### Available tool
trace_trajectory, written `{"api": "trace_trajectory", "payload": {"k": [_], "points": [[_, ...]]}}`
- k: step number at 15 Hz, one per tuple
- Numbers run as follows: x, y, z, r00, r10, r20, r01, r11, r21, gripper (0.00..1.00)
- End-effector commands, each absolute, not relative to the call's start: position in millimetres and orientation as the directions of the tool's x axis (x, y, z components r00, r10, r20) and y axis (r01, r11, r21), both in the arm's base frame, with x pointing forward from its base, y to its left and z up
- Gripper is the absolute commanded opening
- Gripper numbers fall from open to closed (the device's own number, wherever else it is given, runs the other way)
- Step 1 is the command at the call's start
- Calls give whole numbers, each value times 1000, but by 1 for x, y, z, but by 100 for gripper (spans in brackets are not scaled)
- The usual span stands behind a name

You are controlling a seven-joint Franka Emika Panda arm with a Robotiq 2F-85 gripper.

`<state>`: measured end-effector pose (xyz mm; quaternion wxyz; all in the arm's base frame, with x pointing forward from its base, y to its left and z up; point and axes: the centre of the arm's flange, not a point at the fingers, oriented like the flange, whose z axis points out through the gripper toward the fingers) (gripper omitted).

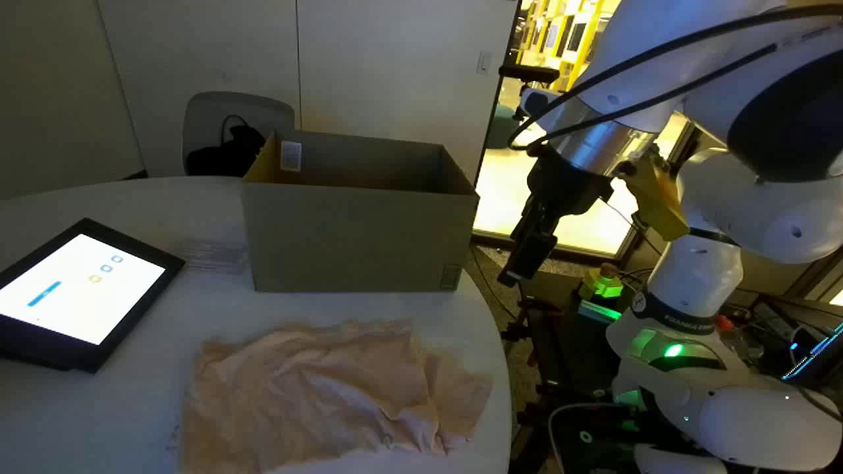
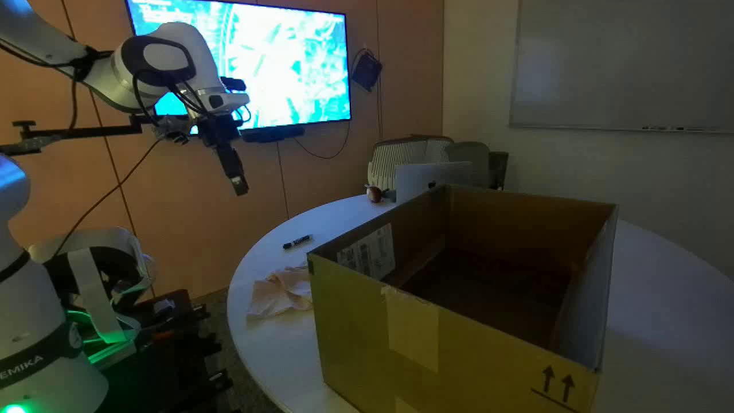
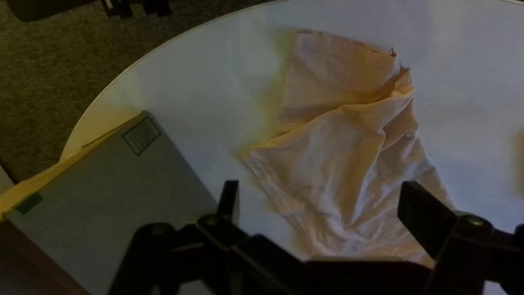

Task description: Put the black marker on the peach towel, fold the towel once and place it inside the brown box

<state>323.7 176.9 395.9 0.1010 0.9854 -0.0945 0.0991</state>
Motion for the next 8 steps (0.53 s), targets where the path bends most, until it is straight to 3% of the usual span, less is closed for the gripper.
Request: {"api": "trace_trajectory", "payload": {"k": [1, 8], "points": [[324, 177, 397, 962, -166, 216, -206, -962, 179, 100], [346, 191, 382, 974, -115, 196, -154, -969, 193, 100]]}}
